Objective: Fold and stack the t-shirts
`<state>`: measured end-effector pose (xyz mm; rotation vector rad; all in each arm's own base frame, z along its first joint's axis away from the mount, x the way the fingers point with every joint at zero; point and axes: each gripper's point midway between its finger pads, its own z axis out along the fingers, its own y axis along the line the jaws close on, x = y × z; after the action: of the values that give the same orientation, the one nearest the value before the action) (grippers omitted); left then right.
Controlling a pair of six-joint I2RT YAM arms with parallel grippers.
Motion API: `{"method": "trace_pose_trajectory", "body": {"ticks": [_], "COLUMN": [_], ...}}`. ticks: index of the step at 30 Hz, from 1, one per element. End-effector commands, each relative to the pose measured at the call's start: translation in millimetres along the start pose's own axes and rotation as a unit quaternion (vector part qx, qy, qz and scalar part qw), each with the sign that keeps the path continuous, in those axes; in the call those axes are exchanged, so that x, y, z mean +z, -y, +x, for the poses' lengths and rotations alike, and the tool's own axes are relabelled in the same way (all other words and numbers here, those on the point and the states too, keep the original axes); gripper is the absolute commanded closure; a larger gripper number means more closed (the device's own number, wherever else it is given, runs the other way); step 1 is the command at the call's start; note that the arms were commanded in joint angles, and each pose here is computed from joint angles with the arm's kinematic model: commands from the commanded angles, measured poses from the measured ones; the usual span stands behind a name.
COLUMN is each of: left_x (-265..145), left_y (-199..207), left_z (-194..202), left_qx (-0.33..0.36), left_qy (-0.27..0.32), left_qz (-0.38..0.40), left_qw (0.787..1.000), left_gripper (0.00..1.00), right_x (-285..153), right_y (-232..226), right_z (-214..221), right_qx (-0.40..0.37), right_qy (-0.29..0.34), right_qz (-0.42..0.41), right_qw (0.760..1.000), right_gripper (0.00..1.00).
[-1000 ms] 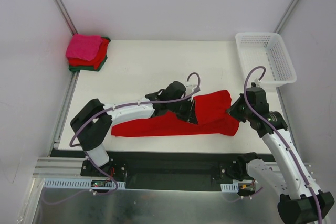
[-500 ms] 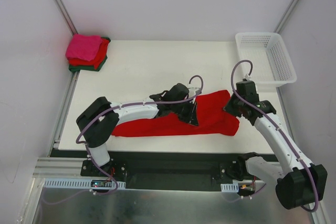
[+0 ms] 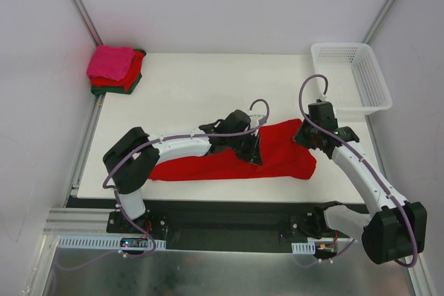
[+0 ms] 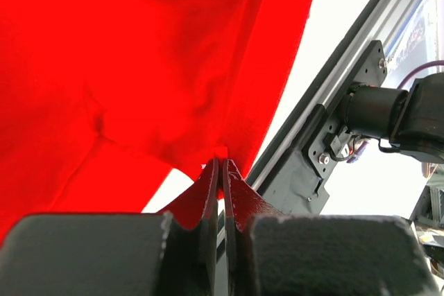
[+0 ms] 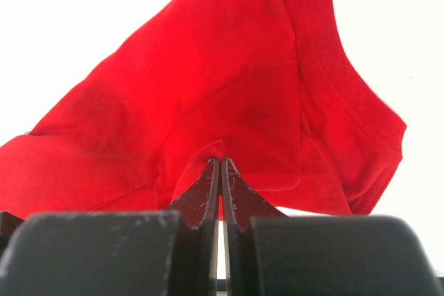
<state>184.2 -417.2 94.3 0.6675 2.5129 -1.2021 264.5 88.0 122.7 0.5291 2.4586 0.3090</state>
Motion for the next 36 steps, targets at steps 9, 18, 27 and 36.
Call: {"method": "trace_pose_trajectory", "body": {"ticks": [9,18,27,36], "left_x": [-9.7,-15.1,-7.6,1.4], "left_y": [-19.5,-40.7,-51.0,-62.2], "left_z": [-36.8,-38.8,-36.9,-35.7], "left_qx": [0.024,0.018,0.014,0.014], "left_qy": [0.048,0.056,0.050,0.045], "left_qz": [-0.022,-0.046,-0.057,-0.071], "left_qw": [0.998,0.997,0.997,0.996], "left_gripper": [1.00,1.00,1.00,1.00], "right_x": [2.0,7.2,15.7,28.0], "right_y": [-10.4,-6.6,-3.8,-7.6], "right_z": [-33.3,-32.4,-38.3,-46.2], "right_qx": [-0.019,-0.022,-0.030,-0.035], "right_qy": [0.047,0.044,0.046,0.042], "right_qz": [0.004,0.015,0.029,0.037], "right_qw": [0.999,0.999,0.998,0.998], "right_gripper": [0.99,0.98,0.98,0.99]}}
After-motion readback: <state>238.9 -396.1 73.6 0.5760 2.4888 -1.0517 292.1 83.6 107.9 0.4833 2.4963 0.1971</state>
